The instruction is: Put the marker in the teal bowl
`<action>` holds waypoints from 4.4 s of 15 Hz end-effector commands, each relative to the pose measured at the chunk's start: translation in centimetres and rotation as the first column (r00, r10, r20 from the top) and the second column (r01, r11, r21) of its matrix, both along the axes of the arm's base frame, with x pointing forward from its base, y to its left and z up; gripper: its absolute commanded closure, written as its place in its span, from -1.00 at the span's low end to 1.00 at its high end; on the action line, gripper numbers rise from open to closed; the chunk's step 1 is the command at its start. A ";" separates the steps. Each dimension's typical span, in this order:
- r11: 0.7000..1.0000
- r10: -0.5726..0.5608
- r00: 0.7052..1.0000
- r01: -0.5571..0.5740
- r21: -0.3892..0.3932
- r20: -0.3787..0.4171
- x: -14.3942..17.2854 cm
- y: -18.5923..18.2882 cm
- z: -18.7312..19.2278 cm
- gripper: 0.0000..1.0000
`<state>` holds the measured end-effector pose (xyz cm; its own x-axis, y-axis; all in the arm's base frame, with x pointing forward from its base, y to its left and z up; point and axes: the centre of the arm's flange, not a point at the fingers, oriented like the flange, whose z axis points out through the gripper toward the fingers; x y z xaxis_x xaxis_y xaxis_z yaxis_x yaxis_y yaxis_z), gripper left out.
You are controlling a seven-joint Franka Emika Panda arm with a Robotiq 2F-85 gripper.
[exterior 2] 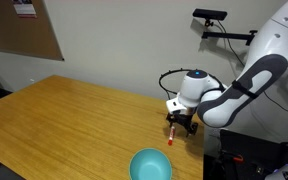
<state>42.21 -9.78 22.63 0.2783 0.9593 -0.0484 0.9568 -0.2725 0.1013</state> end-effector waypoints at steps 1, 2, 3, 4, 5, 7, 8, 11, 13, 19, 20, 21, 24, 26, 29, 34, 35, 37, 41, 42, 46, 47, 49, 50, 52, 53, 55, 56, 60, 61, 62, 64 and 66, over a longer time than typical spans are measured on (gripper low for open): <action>1.000 -0.004 1.000 0.003 0.020 0.027 1.1 -0.7 -0.8 -1.00; 1.000 -0.008 1.000 0.007 0.026 0.028 1.3 -0.9 -0.9 -1.00; 0.999 -0.004 1.000 0.003 0.033 0.028 1.4 -1.0 -1.0 -1.00; 0.999 0.001 1.000 -0.002 0.038 0.025 1.7 -1.3 -1.1 -1.00; 0.999 0.008 1.000 -0.009 0.043 0.023 1.9 -1.5 -1.2 -1.00; 0.998 0.035 0.999 -0.036 0.042 0.016 2.4 -1.9 -1.5 -1.00; 0.998 0.042 0.999 -0.043 0.040 0.013 2.6 -2.0 -1.6 -1.00; 0.997 0.067 0.998 -0.067 0.035 0.005 3.1 -2.4 -1.9 -1.00; 0.996 0.079 0.997 -0.079 0.029 0.001 3.4 -2.7 -2.1 -1.00; 0.996 0.086 0.996 -0.086 0.033 -0.005 4.1 -3.1 -2.5 -1.00; 0.996 0.086 0.996 -0.086 0.034 -0.006 4.2 -3.1 -2.7 -1.00; 0.996 0.085 0.996 -0.085 0.035 -0.007 4.2 -3.0 -2.9 -1.00; 0.995 0.086 0.996 -0.086 0.041 -0.013 4.3 -3.0 -3.4 -1.00; 0.995 0.087 0.996 -0.086 0.045 -0.018 4.4 -2.9 -3.8 -1.00; 0.995 0.087 0.996 -0.085 0.051 -0.026 4.4 -2.9 -4.4 -1.00; 0.995 0.086 0.996 -0.084 0.062 -0.036 4.6 -2.8 -5.1 -1.00; 0.995 0.085 0.996 -0.083 0.063 -0.037 4.6 -2.9 -5.2 -1.00; 0.995 0.083 0.996 -0.081 0.064 -0.039 4.7 -3.0 -5.4 -1.00; 0.995 0.082 0.996 -0.079 0.066 -0.044 4.8 -3.0 -5.6 -0.91; 0.995 0.082 0.996 -0.078 0.066 -0.045 4.8 -3.0 -5.7 -0.81; 0.995 0.078 0.996 -0.075 0.070 -0.046 4.9 -3.1 -5.8 -0.24; 0.995 0.077 0.996 -0.074 0.070 -0.046 4.9 -3.1 -5.8 -0.09; 0.995 0.074 0.996 -0.071 0.072 -0.047 4.9 -3.2 -5.7 0.24; 0.995 0.072 0.996 -0.069 0.071 -0.045 5.0 -3.3 -5.6 0.37; 0.995 0.068 0.997 -0.065 0.072 -0.046 4.9 -3.3 -5.4 0.66; 0.996 0.064 0.997 -0.060 0.071 -0.045 4.9 -3.4 -5.3 0.83; 0.996 0.055 0.998 -0.052 0.072 -0.043 4.6 -3.4 -4.9 1.00; 0.997 0.044 0.998 -0.041 0.065 -0.042 4.3 -3.4 -4.6 0.90; 0.997 -0.055 0.997 0.058 0.045 -0.061 3.3 -3.7 -2.6 0.90; 0.995 -0.086 0.995 0.088 0.039 -0.060 3.0 -3.9 -1.9 0.90; 0.993 -0.107 0.993 0.109 0.037 -0.055 2.7 -4.0 -1.4 0.90; 0.989 -0.143 0.988 0.145 0.030 -0.051 2.3 -4.2 -0.2 0.90; 0.986 -0.163 0.986 0.164 0.019 -0.041 2.0 -4.0 1.1 0.90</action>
